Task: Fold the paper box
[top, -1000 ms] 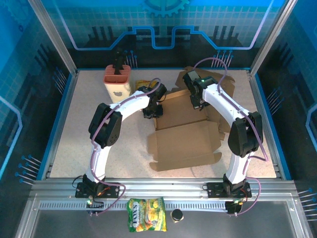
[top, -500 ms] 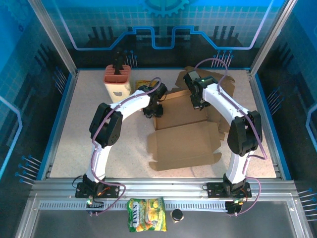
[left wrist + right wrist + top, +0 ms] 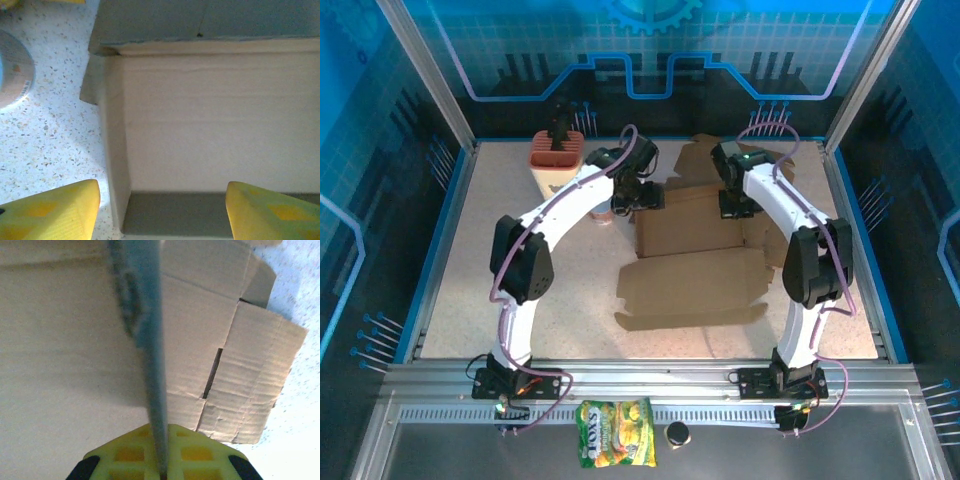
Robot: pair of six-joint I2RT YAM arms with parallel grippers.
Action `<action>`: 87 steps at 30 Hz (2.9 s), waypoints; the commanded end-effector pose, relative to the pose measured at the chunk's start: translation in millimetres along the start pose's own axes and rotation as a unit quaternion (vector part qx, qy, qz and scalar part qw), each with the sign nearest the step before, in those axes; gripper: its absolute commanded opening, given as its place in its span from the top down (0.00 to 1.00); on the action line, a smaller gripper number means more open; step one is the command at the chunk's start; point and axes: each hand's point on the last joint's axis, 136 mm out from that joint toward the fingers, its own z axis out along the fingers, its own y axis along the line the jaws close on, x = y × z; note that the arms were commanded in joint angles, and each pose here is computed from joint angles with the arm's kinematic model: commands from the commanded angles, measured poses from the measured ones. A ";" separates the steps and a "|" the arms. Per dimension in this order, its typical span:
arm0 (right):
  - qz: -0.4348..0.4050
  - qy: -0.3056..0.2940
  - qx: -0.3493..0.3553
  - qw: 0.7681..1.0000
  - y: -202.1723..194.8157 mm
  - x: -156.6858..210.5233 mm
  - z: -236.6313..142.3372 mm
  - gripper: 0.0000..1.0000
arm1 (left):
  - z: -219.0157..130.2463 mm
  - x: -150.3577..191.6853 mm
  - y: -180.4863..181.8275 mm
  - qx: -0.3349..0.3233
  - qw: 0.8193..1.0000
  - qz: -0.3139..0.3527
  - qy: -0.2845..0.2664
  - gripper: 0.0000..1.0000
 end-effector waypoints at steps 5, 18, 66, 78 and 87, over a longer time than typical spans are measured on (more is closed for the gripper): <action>0.142 0.074 -0.081 0.984 -18.9 22.1 19.3 1.00 | -76.3 4.6 3.7 0.031 0.999 -0.004 -0.037 0.33; 0.344 0.106 -0.149 0.921 -34.2 34.5 24.3 1.00 | -98.1 101.0 48.5 0.071 0.990 -0.121 0.013 0.33; 0.347 0.098 -0.234 0.903 46.5 73.7 -53.8 0.35 | -119.9 74.5 30.6 0.092 0.992 -0.040 0.071 1.00; 0.080 -0.100 -0.295 0.947 54.1 8.7 -111.8 0.37 | -133.7 47.7 40.9 0.032 0.988 0.098 0.112 1.00; -0.203 -0.207 -0.226 0.930 75.1 -18.3 -94.1 0.37 | -133.9 27.3 47.0 -0.043 0.977 0.199 0.069 1.00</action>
